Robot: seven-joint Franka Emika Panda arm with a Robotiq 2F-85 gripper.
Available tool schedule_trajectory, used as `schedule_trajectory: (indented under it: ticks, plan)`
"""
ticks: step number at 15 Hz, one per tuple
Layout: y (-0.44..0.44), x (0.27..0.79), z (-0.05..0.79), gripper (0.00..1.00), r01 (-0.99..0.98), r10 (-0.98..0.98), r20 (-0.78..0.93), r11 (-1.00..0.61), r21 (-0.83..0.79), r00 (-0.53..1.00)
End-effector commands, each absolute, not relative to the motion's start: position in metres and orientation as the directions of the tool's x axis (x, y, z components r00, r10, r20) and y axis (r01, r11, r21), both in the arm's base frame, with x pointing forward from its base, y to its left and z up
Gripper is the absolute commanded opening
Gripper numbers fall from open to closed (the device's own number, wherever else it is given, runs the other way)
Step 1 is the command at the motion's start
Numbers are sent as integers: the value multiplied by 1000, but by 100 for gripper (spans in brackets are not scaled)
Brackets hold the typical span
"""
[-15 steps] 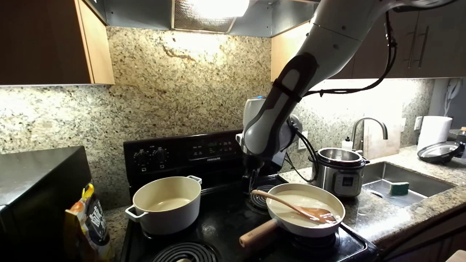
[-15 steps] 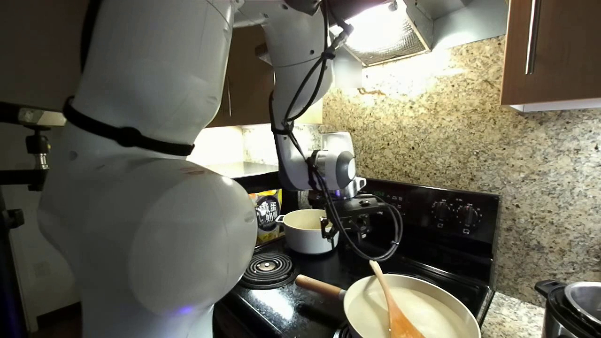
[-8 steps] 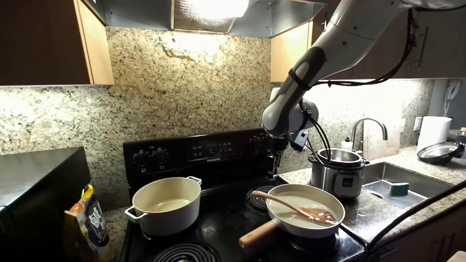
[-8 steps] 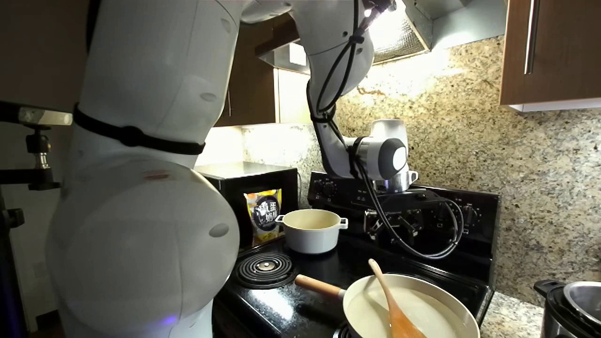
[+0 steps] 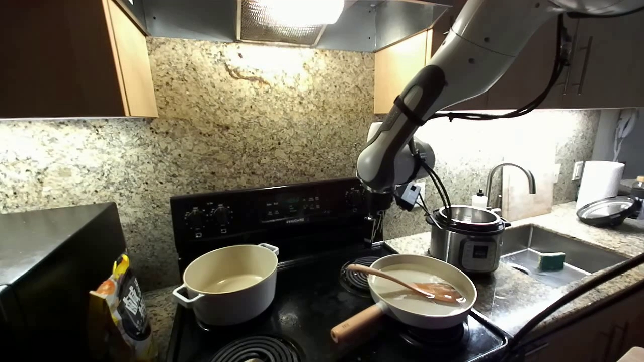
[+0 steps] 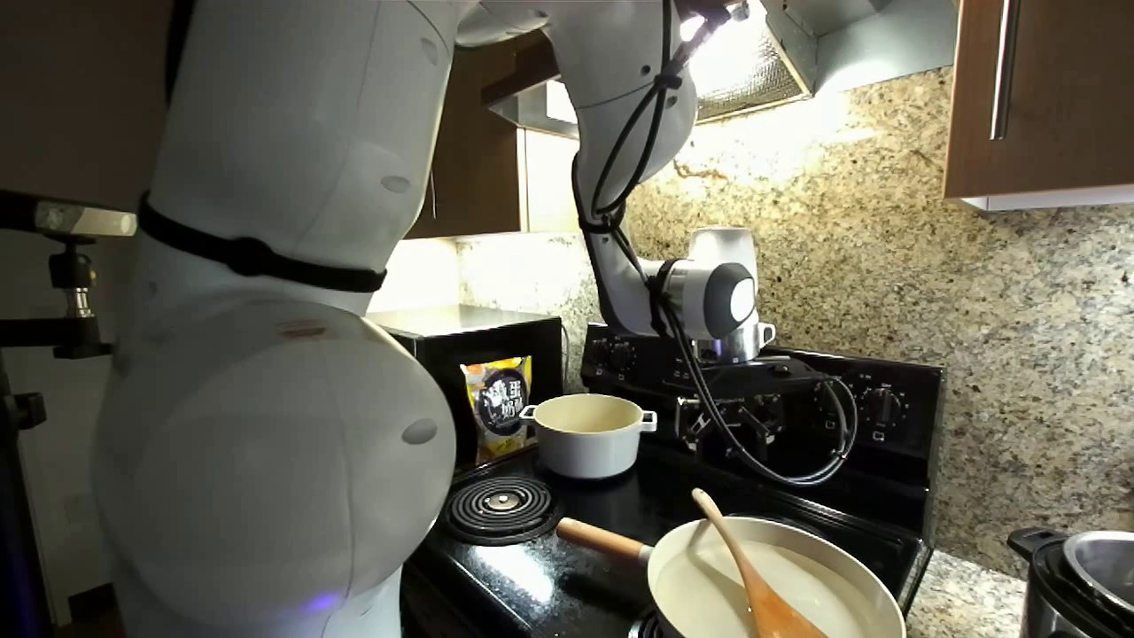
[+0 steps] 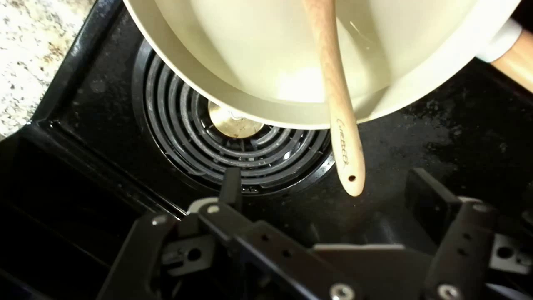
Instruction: Pick up the cooking stick and stir in the pan
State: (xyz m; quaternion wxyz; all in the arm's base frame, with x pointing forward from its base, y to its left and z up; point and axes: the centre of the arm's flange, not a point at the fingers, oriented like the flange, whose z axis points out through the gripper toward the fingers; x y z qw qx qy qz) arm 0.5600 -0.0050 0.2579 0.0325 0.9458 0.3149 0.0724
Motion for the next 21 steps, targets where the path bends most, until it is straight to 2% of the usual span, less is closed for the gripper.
schedule_trajectory:
  ticks: [1,14,21]
  plan:
    - [12,577,250,100,641,643,108,-766,50,759]
    - [28,628,188,100,704,700,90,-710,-23,708]
    - [33,615,176,100,731,728,70,-681,-45,682]
